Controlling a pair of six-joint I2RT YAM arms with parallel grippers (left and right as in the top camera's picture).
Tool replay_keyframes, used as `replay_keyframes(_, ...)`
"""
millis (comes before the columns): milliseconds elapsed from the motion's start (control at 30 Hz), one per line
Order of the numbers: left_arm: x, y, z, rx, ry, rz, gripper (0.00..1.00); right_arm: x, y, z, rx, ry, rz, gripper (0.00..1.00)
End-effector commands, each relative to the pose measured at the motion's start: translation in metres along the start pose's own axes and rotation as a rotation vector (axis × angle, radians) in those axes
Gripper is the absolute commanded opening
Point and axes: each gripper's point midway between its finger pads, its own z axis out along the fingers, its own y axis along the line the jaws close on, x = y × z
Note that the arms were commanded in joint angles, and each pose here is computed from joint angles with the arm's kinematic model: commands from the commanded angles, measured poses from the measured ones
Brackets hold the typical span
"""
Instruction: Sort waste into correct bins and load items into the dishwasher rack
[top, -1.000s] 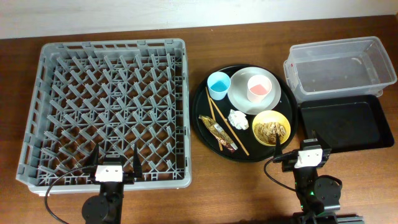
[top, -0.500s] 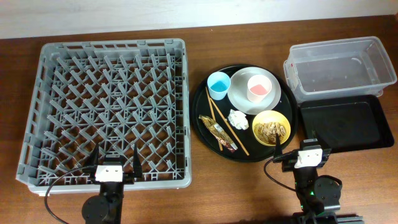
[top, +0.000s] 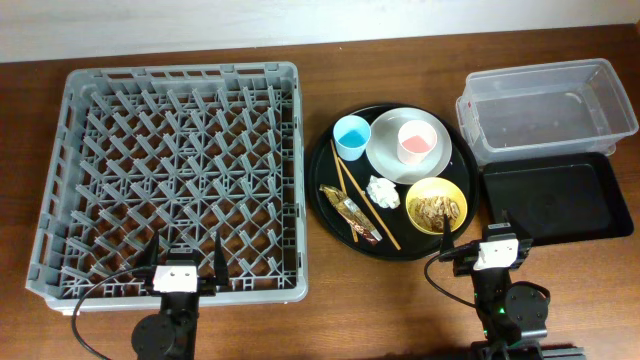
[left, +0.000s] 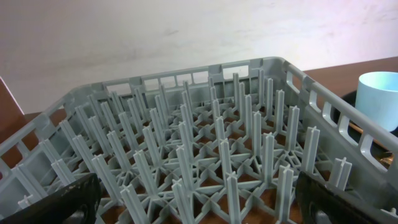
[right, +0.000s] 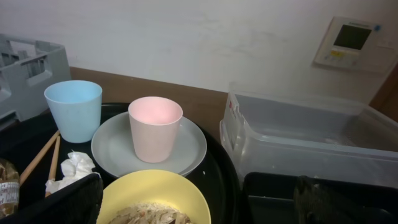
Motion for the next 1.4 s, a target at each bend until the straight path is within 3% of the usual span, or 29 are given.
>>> replay_keyframes(0, 0.0019, -0.0052, 0.0001, 0.030, 0.006, 0.016, 1.00, 0.0023, -0.0032, -0.0003, 0.017, 0.004, -0.003, 0.99)
replay_keyframes(1367, -0.0041, -0.0031, 0.0001, 0.019, -0.018, 0.017, 1.00, 0.0023, -0.0032, -0.0003, 0.017, 0.004, -0.003, 0.99)
